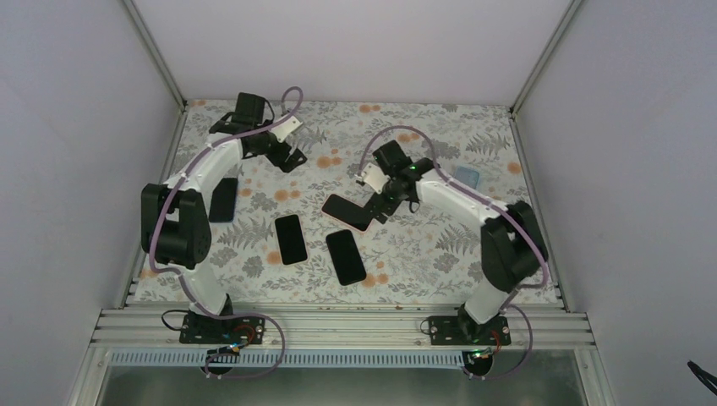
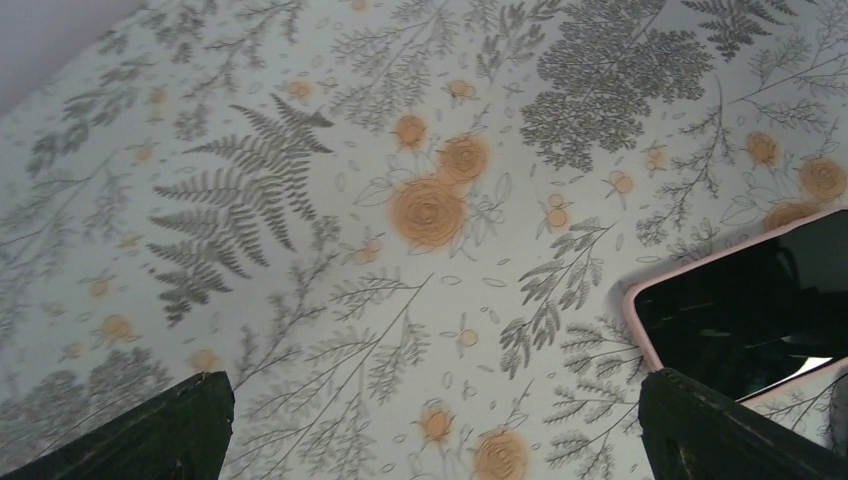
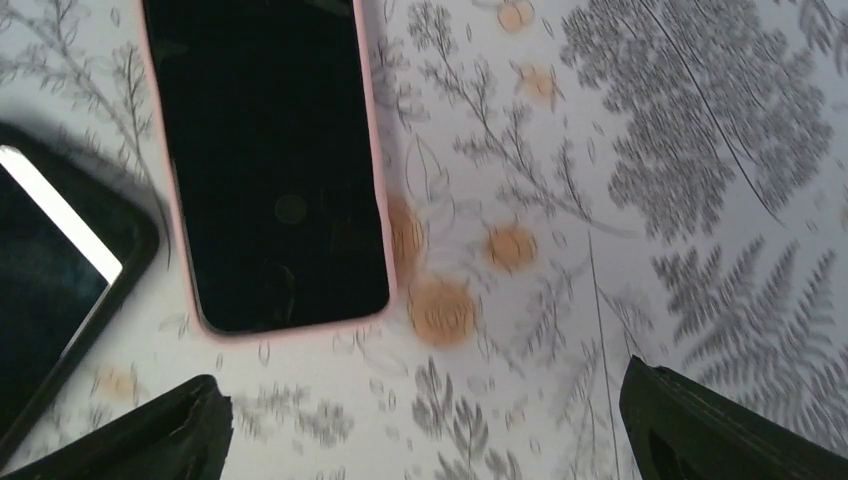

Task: Take the phone out of the phone case
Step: Adjust the phone at the center of the board.

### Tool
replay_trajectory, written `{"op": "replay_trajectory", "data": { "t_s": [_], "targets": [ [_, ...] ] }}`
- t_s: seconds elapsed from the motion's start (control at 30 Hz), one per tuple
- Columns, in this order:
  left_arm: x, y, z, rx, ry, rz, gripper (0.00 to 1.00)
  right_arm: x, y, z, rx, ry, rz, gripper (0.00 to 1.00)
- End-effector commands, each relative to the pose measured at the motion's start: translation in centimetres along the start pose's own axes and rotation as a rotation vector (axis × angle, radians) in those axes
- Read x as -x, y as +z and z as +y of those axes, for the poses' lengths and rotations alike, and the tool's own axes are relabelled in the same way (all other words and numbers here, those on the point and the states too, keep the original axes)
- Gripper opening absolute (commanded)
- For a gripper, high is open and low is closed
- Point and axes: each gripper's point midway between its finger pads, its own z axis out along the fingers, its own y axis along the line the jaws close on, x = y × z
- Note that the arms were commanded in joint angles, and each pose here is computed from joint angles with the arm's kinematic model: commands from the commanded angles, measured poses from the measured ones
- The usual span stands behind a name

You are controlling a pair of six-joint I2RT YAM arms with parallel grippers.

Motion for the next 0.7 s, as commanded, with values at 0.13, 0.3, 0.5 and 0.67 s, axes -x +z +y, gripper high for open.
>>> {"op": "replay_trajectory", "data": {
  "t_s": [0.13, 0.3, 0.5, 0.67],
  "targets": [
    [0.7, 2.3, 0.0, 0.038, 0.003, 0.028, 1.00, 2.3, 4.5, 2.3, -0.004, -0.067, 0.024, 1.00],
    [-0.6, 3.7, 0.3, 0.043, -0.003, 0.065, 1.00, 1.2, 5.9, 5.3, 0.010, -0.153, 0.059, 1.00],
    [-1.3, 4.0, 0.4, 0.055, -0.001, 0.069, 1.00, 0.4, 6.8, 4.6, -0.087, -0.187, 0.080, 1.00],
    [-1.5, 4.1, 0.5, 0.062, 0.001, 0.069, 1.00, -0.2, 7.7, 3.7, -0.149, -0.200, 0.093, 1.00]
  ]
}}
